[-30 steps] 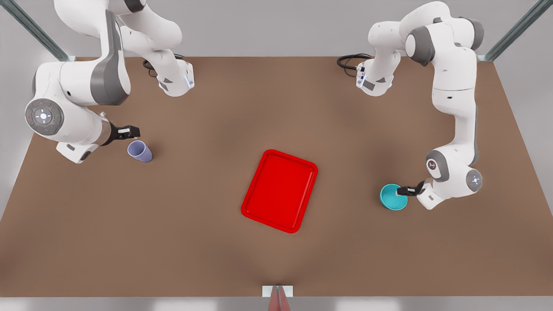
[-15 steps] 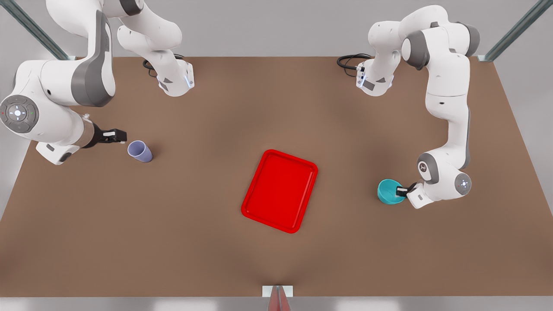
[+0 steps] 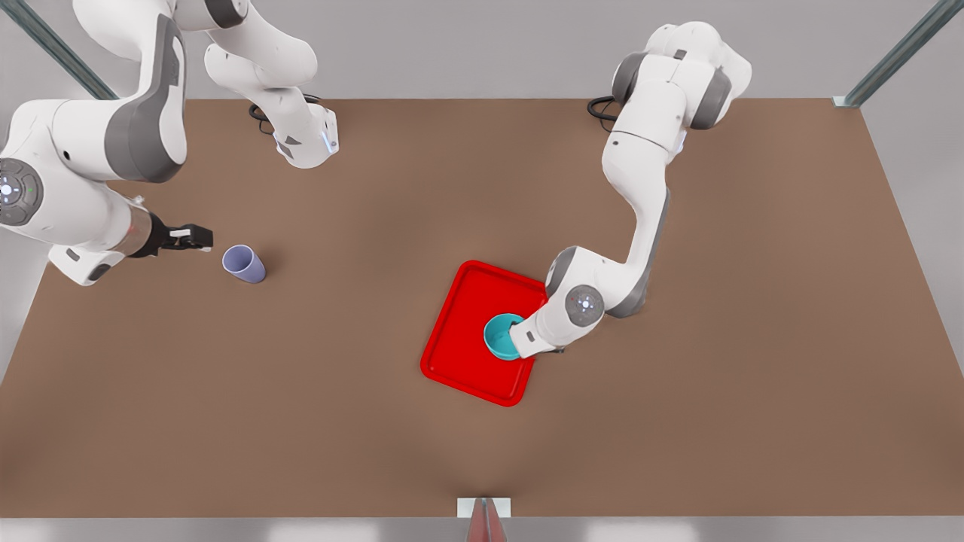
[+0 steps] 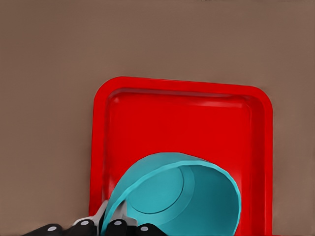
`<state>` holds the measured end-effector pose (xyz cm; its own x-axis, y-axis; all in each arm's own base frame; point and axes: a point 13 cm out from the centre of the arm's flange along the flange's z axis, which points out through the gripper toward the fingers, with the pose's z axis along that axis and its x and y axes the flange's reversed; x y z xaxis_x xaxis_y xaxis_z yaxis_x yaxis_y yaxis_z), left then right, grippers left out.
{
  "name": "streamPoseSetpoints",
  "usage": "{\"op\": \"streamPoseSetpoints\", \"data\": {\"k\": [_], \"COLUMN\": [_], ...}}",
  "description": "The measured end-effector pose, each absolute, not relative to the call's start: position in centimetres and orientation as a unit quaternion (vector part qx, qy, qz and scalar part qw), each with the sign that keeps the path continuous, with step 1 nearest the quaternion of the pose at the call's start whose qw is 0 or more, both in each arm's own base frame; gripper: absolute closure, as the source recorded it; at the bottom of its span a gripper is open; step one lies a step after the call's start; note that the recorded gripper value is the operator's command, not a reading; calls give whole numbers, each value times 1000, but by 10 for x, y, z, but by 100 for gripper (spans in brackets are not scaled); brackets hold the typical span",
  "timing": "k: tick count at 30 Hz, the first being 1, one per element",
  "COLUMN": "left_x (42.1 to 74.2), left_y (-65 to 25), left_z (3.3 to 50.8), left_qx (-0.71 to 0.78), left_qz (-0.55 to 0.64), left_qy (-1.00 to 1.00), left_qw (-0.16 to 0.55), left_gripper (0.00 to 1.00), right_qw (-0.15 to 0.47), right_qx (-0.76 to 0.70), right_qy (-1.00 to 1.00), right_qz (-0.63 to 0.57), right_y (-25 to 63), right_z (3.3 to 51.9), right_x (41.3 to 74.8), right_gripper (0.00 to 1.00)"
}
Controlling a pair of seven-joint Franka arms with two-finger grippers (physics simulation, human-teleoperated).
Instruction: Place the bowl on the tray with the left arm and the cup on the tray with the right arm
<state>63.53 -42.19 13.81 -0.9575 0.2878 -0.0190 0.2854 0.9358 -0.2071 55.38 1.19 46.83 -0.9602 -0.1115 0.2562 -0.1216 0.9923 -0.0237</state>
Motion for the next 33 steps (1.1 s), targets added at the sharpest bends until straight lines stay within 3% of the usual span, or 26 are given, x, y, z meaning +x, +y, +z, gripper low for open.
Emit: {"op": "streamPoseSetpoints", "data": {"k": [4,8,9,10,15,16,18,20,22,23,26,29,33], "left_x": [625,648,653,658,666,671,704,729,708,674,609,595,586], "left_y": [-448,-451,-448,-445,-449,-441,-376,-269,-170,-142,-118,-101,-90], "left_z": [116,103,102,102,107,130,239,379,485,514,507,494,488], "left_qx": [-50,49,73,94,154,162,186,218,240,228,162,127,91], "left_qz": [110,126,130,134,161,164,159,131,94,92,44,1,-23], "left_qy": [-992,-991,-989,-986,-975,-973,-969,-965,-963,-968,-986,-991,-994], "left_qw": [19,8,6,4,4,4,-16,-59,-77,-54,12,33,52], "left_gripper": [79,79,62,0,0,0,0,0,0,0,0,0,0], "right_qw": [122,121,122,123,174,178,185,182,184,186,176,158,100], "right_qx": [65,62,63,63,72,73,73,68,62,58,47,42,33], "right_qy": [-990,-991,-991,-990,-982,-981,-980,-981,-981,-981,-983,-987,-994], "right_qz": [11,7,7,6,1,-1,-5,-7,-8,-9,-10,-9,-7], "right_y": [20,16,16,16,23,24,24,20,13,9,-2,-7,-19], "right_z": [461,457,456,454,380,368,339,310,276,256,207,172,180], "right_x": [561,564,564,564,534,523,501,492,481,473,461,450,462], "right_gripper": [0,0,0,0,0,0,0,0,0,0,0,0,0]}}
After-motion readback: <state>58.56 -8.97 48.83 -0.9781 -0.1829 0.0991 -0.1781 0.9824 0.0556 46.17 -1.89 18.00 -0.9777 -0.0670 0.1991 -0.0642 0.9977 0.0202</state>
